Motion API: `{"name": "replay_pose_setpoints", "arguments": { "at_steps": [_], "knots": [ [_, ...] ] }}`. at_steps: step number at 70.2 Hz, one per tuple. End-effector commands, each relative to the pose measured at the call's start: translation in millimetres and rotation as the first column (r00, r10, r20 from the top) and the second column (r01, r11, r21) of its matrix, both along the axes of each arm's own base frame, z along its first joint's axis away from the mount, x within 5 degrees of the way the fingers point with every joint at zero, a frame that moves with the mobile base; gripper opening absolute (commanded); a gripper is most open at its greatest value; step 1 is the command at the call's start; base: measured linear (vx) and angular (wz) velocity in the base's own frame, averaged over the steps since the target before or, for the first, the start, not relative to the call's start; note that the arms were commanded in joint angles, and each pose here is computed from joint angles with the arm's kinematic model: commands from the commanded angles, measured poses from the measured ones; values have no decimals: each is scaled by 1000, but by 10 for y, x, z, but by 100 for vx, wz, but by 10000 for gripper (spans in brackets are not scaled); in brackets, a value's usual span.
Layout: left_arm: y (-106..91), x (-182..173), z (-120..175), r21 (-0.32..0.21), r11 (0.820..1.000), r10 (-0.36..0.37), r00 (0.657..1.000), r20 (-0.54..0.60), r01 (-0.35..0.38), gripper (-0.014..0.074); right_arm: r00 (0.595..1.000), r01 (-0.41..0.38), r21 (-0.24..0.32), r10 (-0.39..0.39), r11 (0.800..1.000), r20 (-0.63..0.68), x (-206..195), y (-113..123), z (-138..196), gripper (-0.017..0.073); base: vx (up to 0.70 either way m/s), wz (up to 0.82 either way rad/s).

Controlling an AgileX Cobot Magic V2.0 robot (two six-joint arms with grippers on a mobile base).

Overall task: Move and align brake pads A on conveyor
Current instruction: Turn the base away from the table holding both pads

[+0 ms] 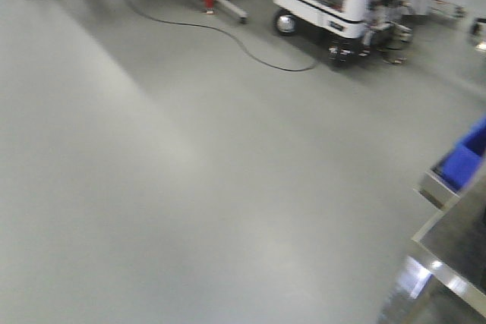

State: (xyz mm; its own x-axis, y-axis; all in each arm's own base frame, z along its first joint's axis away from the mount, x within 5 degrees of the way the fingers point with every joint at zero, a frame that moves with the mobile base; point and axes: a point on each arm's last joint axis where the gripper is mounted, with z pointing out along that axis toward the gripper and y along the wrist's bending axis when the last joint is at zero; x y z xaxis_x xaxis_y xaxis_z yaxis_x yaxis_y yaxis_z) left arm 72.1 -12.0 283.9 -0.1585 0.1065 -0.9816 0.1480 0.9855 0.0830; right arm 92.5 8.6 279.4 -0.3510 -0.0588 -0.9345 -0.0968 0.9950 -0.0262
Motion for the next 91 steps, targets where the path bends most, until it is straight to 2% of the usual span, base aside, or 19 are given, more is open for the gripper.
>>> {"name": "replay_pose_setpoints", "arguments": {
  "at_steps": [1,67,91],
  "knots": [
    [21,14,170,-30,999,27,994,107,-24,83,993,-13,-3,13,1000,118,32,11,176,46,7,73],
    [21,14,170,-30,999,27,994,107,-24,83,993,-13,-3,13,1000,118,32,11,176,48,12,69],
    [21,14,170,-30,999,27,994,107,-24,83,993,-13,-3,13,1000,118,32,11,176,48,21,39]
  ]
}}
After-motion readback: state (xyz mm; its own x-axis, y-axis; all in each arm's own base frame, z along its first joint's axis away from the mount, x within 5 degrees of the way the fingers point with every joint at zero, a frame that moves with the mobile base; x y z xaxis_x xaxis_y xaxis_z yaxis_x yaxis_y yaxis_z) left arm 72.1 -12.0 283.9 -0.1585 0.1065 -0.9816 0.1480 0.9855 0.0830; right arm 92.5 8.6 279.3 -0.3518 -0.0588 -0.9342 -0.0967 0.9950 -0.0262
